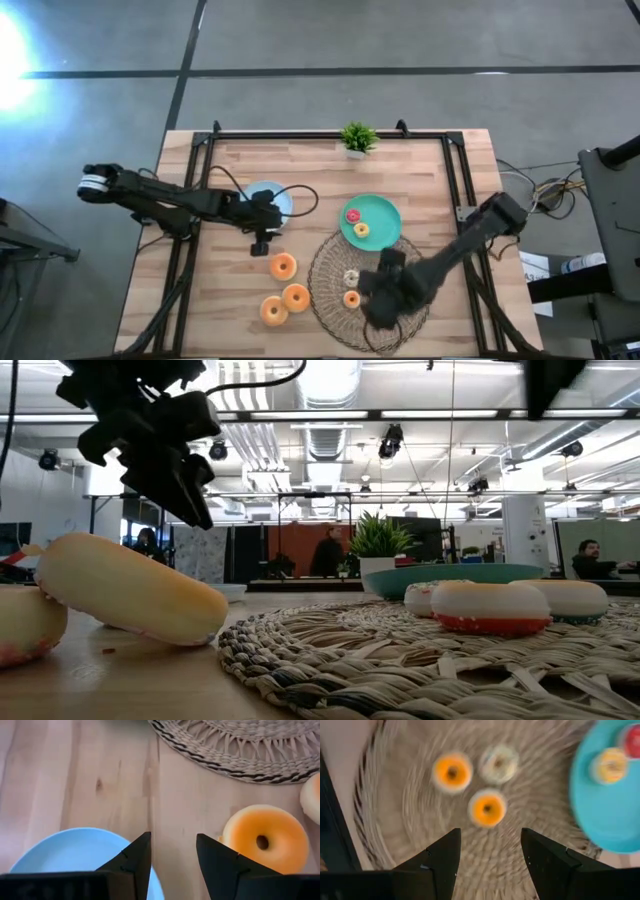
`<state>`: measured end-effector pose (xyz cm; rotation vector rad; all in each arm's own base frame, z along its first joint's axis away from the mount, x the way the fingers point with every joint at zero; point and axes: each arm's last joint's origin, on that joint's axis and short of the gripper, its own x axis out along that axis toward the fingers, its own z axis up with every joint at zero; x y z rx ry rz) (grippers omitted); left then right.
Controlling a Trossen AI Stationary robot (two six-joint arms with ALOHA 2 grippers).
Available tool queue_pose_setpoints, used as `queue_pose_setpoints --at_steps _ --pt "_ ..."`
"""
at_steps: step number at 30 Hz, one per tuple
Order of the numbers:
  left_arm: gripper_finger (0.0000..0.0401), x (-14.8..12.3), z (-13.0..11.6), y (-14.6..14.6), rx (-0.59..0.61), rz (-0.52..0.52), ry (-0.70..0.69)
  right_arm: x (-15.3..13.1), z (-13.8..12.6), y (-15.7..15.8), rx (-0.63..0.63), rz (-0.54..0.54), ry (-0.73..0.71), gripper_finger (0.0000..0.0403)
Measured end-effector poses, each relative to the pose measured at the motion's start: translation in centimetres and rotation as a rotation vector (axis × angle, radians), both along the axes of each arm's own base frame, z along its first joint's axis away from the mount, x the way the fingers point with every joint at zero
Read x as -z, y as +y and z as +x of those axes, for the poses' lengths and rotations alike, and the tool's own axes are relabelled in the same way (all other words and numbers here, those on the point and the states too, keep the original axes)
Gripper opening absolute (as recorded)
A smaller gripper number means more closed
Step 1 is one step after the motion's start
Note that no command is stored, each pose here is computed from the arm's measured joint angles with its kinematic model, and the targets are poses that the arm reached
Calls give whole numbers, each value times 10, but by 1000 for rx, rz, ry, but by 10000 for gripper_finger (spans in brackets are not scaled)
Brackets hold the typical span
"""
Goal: Pick & Place donuts
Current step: Put the small blue donut on the green plate
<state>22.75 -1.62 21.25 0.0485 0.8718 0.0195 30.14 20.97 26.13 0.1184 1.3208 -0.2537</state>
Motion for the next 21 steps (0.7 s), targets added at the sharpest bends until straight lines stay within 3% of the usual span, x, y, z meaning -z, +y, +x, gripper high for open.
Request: queue_pose_setpoints --at_steps 5,11,21 --pt "130 -4 -4 1 -6 3 -23 30 2 20 -50 -41 59 201" --pt "130 -5 -5 1 -7 3 -28 55 16 31 -64 -2 57 193" --pt "130 -5 -5 1 -17 -6 -26 75 24 26 37 -48 62 165"
